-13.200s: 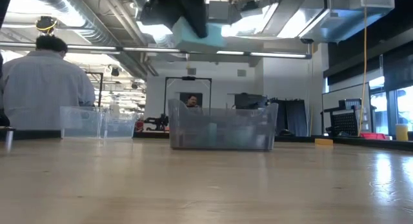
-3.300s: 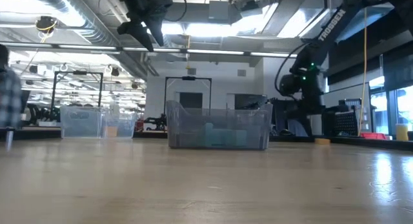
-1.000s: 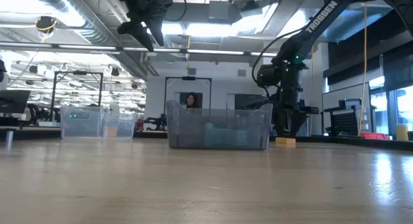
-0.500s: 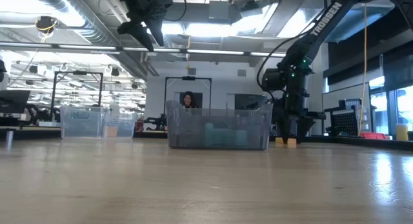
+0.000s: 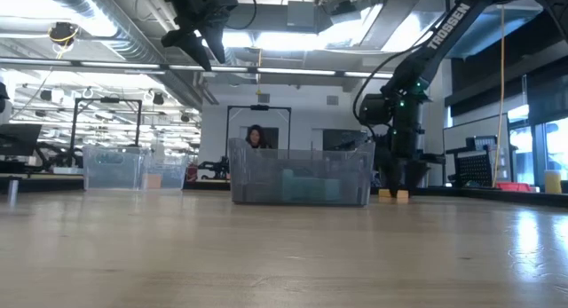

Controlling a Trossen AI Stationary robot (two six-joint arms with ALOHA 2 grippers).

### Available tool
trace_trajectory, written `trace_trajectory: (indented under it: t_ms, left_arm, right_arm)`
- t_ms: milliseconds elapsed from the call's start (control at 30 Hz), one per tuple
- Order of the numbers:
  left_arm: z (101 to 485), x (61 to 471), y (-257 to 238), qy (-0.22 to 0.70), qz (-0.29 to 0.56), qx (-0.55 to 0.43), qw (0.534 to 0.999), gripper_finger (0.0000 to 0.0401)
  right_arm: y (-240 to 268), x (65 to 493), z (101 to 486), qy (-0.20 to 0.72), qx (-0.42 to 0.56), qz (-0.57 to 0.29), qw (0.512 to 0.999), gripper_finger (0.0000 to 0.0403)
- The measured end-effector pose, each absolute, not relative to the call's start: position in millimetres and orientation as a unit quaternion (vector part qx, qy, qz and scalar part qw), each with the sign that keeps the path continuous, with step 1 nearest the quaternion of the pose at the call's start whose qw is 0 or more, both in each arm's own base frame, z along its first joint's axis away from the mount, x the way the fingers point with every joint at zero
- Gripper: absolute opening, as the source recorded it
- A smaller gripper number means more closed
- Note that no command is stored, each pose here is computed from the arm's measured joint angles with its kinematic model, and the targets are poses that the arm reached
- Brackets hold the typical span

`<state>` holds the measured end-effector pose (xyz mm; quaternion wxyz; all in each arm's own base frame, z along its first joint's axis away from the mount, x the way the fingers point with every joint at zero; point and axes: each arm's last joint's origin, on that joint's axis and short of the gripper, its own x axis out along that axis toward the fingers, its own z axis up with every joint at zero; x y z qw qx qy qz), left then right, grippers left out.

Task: Sort & place blocks by color
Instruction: Put the top yellow block into the transparent bin

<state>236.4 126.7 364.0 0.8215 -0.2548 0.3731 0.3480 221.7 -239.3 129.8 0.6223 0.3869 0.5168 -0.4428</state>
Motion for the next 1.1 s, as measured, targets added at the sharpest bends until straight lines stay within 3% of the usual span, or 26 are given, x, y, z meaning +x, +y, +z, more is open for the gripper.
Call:
trace_trajectory:
  t_ms: [100, 633, 1100]
  left_arm:
    - [364, 236, 127, 0.373, 0.348, -0.255, 0.821, 0.0193]
    - [364, 237, 126, 0.359, 0.349, -0.299, 0.812, 0.0193]
    - [364, 235, 130, 0.344, 0.333, -0.370, 0.797, 0.0193]
  right_arm:
    - [-239, 222, 130, 0.516, 0.386, -0.444, 0.623, 0.0130]
    - [-241, 236, 139, 0.566, 0.277, -0.388, 0.673, 0.0130]
    - [-234, 301, 211, 0.533, 0.132, -0.339, 0.764, 0.0130]
